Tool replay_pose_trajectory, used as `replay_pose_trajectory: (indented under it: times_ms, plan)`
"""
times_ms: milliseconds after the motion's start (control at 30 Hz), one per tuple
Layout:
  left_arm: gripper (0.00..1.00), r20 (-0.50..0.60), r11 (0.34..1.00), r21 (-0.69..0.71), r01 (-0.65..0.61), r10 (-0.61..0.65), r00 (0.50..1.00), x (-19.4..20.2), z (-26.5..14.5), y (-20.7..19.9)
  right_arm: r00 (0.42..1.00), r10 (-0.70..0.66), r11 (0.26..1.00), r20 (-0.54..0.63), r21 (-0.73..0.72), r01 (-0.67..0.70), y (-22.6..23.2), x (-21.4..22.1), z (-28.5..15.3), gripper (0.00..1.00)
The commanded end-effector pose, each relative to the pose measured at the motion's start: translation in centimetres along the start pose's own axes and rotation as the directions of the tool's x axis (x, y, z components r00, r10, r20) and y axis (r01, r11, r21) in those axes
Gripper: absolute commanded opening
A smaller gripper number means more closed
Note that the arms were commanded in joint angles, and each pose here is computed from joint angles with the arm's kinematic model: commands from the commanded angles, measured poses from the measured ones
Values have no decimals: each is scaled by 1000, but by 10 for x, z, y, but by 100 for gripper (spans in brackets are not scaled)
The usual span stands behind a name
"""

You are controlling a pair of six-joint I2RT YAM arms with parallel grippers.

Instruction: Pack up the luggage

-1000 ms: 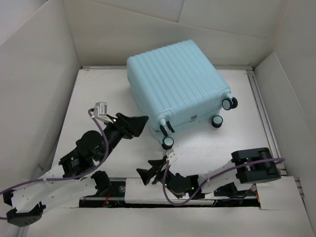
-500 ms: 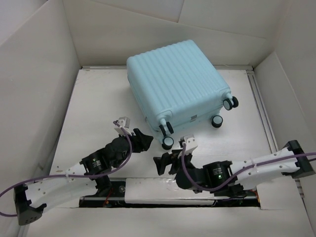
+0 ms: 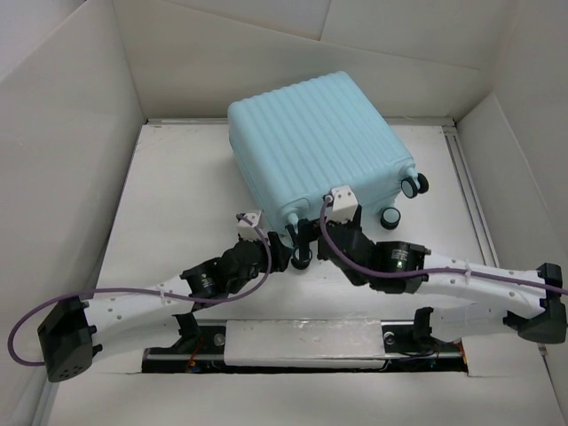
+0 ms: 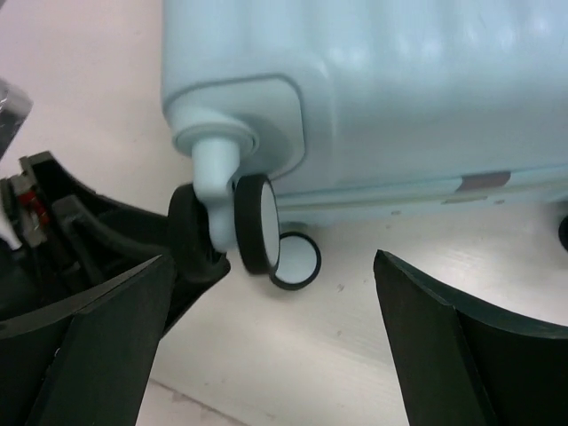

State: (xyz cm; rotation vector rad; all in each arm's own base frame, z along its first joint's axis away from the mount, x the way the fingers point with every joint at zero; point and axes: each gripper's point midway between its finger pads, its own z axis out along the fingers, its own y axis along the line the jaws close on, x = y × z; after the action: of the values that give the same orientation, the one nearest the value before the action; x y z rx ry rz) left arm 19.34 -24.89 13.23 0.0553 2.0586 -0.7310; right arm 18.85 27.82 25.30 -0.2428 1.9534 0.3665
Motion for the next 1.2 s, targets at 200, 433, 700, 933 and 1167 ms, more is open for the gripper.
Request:
replay_pose_trajectory:
  times_ms: [200,433,700,933,1167]
  plan:
    - [58,112,998,62,22,-29,993,-25,11,-20,993,-109,975,-40,-199,99,39,-22,28,100]
    - [50,136,997,-75,-10,20,990,-21,26,-5,992,-113,964,-62,-251,94,50,-21,43,97]
    - [48,183,991,-136,16,9,983,-25,35,5,991,-100,970,-89,-229,78,40,-20,60,94]
    - [40,203,990,-139,-8,37,979,-27,37,3,983,-129,974,-132,-203,100,38,-10,78,95]
    - [30,236,984,-178,-15,57,970,-33,39,9,978,-142,974,-153,-197,111,42,-2,88,87]
